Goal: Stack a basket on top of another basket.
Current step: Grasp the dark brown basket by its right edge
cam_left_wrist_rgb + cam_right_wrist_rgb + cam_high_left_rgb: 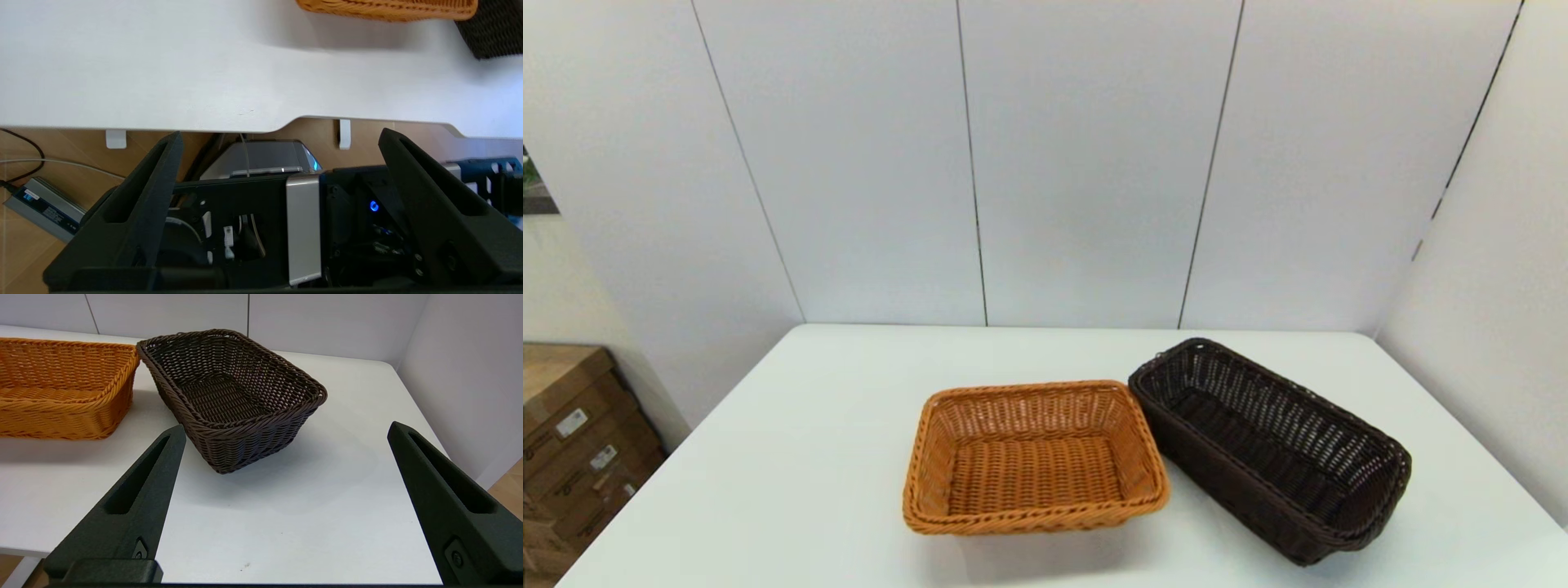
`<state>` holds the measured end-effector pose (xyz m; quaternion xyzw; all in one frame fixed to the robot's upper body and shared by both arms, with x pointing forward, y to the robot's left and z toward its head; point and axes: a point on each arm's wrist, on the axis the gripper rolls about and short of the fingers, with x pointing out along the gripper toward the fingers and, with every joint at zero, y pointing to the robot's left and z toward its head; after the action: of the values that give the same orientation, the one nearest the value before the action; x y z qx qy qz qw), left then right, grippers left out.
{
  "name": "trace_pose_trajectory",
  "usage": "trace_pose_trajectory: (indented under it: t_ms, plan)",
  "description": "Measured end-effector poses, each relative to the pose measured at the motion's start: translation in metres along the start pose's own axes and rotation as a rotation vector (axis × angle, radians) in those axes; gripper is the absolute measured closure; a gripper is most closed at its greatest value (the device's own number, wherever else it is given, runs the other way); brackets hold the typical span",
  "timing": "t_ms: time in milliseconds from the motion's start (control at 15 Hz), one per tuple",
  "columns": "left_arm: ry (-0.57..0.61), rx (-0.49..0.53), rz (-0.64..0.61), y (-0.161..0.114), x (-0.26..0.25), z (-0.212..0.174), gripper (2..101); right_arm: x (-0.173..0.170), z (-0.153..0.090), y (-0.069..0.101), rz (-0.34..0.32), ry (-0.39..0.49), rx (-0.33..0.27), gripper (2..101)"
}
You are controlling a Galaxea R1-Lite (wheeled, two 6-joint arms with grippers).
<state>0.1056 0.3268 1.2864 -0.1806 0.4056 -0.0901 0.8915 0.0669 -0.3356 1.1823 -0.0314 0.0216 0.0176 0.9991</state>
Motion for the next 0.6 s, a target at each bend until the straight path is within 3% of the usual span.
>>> trace_pose_trajectory:
  t_ms: [267, 600]
  plan:
    - [-0.119, -0.031, 0.026, 0.011, -0.011, -0.033, 6.0, 0.0, 0.0, 0.0, 0.0, 0.0, 0.0, 4.3]
    - [-0.268, 0.023, 0.062, 0.017, -0.015, -0.068, 5.8, 0.0, 0.0, 0.0, 0.001, 0.0, 0.0, 4.3]
